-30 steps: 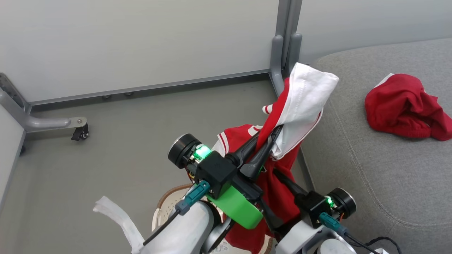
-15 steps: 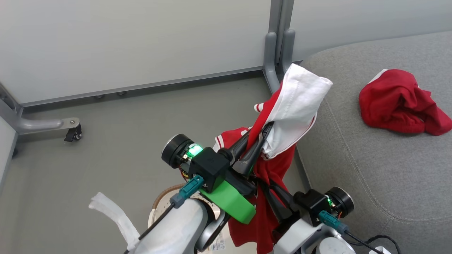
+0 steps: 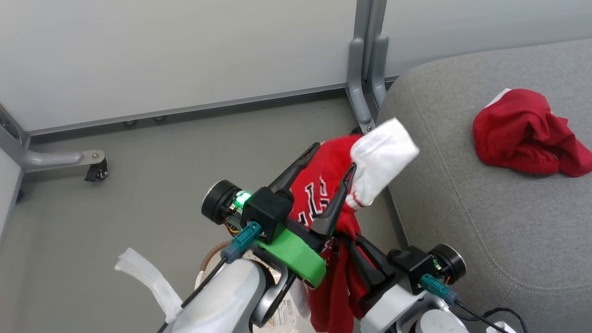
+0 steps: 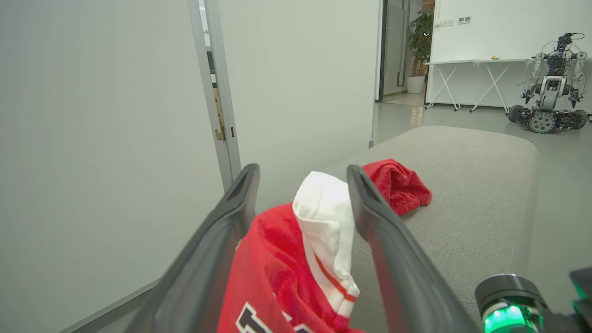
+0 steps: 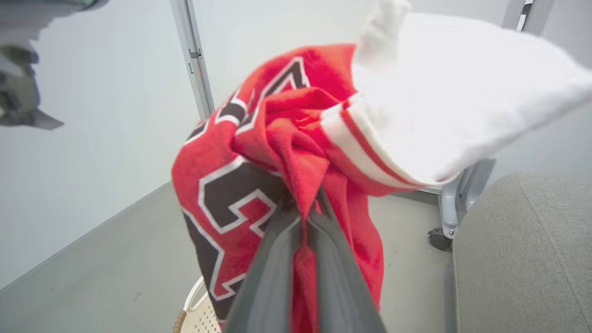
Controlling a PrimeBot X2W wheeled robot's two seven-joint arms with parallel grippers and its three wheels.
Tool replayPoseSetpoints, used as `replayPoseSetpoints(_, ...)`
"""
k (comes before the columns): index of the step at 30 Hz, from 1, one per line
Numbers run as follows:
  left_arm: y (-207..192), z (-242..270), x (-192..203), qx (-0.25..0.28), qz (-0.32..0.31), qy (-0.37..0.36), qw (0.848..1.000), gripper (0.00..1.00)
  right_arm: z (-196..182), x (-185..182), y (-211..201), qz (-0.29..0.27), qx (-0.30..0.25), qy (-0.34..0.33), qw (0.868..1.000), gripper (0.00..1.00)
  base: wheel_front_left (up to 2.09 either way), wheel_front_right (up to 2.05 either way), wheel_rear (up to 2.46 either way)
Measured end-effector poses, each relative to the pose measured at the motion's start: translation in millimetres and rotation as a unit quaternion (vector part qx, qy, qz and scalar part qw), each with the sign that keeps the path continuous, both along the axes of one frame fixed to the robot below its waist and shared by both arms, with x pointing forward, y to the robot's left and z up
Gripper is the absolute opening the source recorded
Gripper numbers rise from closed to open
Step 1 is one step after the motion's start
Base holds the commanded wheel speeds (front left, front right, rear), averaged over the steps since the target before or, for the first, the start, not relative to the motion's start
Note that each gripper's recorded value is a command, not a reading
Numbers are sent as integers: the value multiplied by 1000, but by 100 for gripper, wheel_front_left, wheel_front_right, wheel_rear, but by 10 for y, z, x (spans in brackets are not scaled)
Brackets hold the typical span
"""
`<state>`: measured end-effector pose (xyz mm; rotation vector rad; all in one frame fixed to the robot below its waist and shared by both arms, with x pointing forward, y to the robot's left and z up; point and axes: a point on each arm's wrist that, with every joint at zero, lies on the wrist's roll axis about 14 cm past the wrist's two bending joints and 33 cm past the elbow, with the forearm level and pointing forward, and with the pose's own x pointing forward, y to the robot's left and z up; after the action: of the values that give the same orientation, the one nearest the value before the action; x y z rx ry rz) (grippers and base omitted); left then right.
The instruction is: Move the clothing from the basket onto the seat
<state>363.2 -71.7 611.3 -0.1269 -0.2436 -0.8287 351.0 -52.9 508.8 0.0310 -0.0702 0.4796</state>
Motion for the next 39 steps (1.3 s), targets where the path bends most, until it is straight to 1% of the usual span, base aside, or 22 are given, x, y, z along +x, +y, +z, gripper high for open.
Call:
replayPoseSetpoints(18, 21, -89, 36, 13, 5, 6, 1000, 100, 3, 8, -73, -11, 2, 0, 1000, 0, 0, 0, 0)
replayPoseSetpoints(22, 38, -174, 47, 27, 10, 11, 1000, 100, 28, 14, -139, -20, 1, -4, 1000, 0, 0, 0, 0)
replayPoseSetpoints(26, 85, -289, 73, 40, 19, 18, 999, 100, 81, 33, -277, -38, -7, -16, 999, 0, 0, 0, 0)
replayPoseSetpoints(31, 167, -536, 110, 54, 33, 44, 997, 100, 147, 27, -456, -62, -12, -29, 998, 0, 0, 0, 0)
replayPoseSetpoints(39, 312, -956, 175, 70, 63, 80, 992, 100, 187, -79, -797, -117, -13, -36, 992, 0, 0, 0, 0)
